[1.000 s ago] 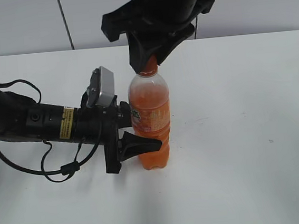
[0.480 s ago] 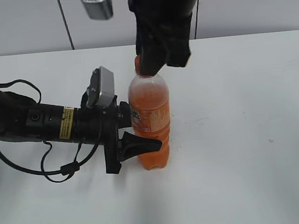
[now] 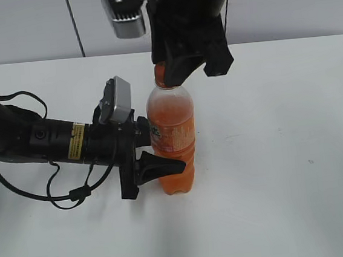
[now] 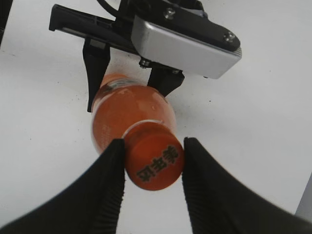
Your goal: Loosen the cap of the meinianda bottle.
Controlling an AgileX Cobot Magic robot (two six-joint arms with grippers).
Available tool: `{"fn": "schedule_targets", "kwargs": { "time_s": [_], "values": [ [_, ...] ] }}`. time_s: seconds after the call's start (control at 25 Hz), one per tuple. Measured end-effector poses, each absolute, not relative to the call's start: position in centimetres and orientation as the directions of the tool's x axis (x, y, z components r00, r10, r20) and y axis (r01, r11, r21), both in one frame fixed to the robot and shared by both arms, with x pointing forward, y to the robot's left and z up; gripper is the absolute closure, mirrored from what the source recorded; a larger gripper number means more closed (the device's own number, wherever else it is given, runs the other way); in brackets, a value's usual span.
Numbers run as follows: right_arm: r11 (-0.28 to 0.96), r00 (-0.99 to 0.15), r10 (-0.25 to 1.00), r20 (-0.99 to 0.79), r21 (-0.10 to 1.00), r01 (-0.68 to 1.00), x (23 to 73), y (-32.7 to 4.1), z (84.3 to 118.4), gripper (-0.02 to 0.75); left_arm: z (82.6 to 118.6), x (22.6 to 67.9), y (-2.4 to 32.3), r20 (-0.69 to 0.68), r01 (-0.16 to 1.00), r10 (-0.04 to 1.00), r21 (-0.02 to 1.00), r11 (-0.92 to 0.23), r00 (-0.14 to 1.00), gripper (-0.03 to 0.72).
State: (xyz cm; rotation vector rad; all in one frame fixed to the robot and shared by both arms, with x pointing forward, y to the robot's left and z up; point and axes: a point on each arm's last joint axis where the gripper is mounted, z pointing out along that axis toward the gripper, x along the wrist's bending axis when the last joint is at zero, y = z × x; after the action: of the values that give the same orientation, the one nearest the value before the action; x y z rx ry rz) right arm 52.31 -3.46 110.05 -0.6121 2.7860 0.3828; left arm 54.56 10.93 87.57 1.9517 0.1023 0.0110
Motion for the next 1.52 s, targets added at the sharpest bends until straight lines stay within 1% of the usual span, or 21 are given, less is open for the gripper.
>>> {"fn": "schedule_targets", "kwargs": {
  "time_s": [0.04, 0.16, 0.24, 0.32, 0.44, 0.48, 0.56, 0.64, 0.68, 0.72, 0.8, 0.88, 1.0, 1.24, 1.36, 1.44, 1.52],
  "values": [
    [0.887, -0.890, -0.342, -0.301, 0.210, -0.412, 52.3, -3.5, 110.1, 0.435, 87.6, 54.6, 10.9, -0.041, 0.067, 0.077, 0.926, -0.371, 0.996, 0.295],
    [0.911, -0.927, -0.249, -0.282, 0.256, -0.323, 52.0, -3.5, 110.5, 0.330, 87.6, 54.6, 10.9, -0.041, 0.067, 0.078, 0.927, -0.370, 0.996, 0.295],
    [0.922, -0.943, -0.178, -0.279, 0.288, -0.259, 51.6, -3.8, 111.4, 0.274, 87.6, 54.6, 10.9, -0.041, 0.067, 0.078, 0.927, -0.370, 0.996, 0.295],
    [0.927, -0.958, -0.093, -0.272, 0.328, -0.183, 51.2, -4.2, 112.4, 0.251, 87.6, 54.6, 10.9, -0.041, 0.067, 0.078, 0.927, -0.370, 0.996, 0.295],
    [0.912, -0.970, 0.129, -0.206, 0.408, 0.035, 50.5, -4.7, 113.7, 0.241, 87.6, 54.6, 10.9, -0.041, 0.067, 0.078, 0.926, -0.371, 0.996, 0.295],
    [0.891, -0.960, 0.229, -0.164, 0.432, 0.139, 50.4, -4.8, 113.9, 0.239, 87.6, 54.6, 10.9, -0.041, 0.067, 0.078, 0.926, -0.371, 0.996, 0.295],
    [0.809, -0.898, 0.437, -0.058, 0.462, 0.364, 50.3, -4.9, 114.2, 0.237, 87.6, 54.6, 10.9, -0.041, 0.067, 0.078, 0.926, -0.371, 0.996, 0.295],
    [0.692, -0.792, 0.609, 0.040, 0.462, 0.555, 50.3, -4.9, 114.2, 0.237, 87.6, 54.6, 10.9, -0.041, 0.067, 0.078, 0.926, -0.371, 0.996, 0.295],
    [0.619, -0.724, 0.684, 0.090, 0.454, 0.641, 50.3, -5.0, 114.2, 0.236, 87.6, 54.6, 10.9, -0.041, 0.067, 0.078, 0.926, -0.371, 0.996, 0.295],
    [0.570, -0.677, 0.726, 0.120, 0.447, 0.690, 50.3, -5.0, 114.2, 0.236, 87.6, 54.6, 10.9, -0.041, 0.067, 0.078, 0.926, -0.371, 0.996, 0.295],
    [0.508, -0.618, 0.771, 0.154, 0.435, 0.743, 50.4, -5.0, 114.2, 0.240, 87.6, 54.6, 10.9, -0.041, 0.067, 0.078, 0.926, -0.371, 0.996, 0.295],
    [0.490, -0.597, 0.786, 0.159, 0.428, 0.759, 50.5, -5.0, 114.0, 0.253, 87.6, 54.6, 10.9, -0.041, 0.067, 0.078, 0.926, -0.371, 0.996, 0.295],
    [0.486, -0.584, 0.796, 0.161, 0.407, 0.774, 50.9, -4.6, 113.2, 0.270, 87.6, 54.6, 10.9, -0.041, 0.067, 0.078, 0.926, -0.371, 0.996, 0.295],
    [0.501, -0.575, 0.805, 0.147, 0.352, 0.791, 51.9, -3.8, 110.9, 0.278, 87.6, 54.6, 10.9, -0.041, 0.067, 0.078, 0.926, -0.371, 0.996, 0.295],
    [0.508, -0.577, 0.805, 0.139, 0.340, 0.791, 52.2, -3.7, 110.4, 0.293, 87.6, 54.6, 10.9, -0.041, 0.067, 0.078, 0.926, -0.371, 0.996, 0.295],
    [0.515, -0.582, 0.803, 0.129, 0.341, 0.786, 52.2, -3.7, 110.3, 0.350, 87.6, 54.6, 10.9, -0.041, 0.067, 0.078, 0.926, -0.371, 0.996, 0.295],
    [0.517, -0.584, 0.802, 0.129, 0.341, 0.785, 52.2, -3.7, 110.3, 0.462, 87.6, 54.6, 10.9, -0.042, 0.069, 0.080, 0.926, -0.370, 0.996, 0.295]
  ]
}}
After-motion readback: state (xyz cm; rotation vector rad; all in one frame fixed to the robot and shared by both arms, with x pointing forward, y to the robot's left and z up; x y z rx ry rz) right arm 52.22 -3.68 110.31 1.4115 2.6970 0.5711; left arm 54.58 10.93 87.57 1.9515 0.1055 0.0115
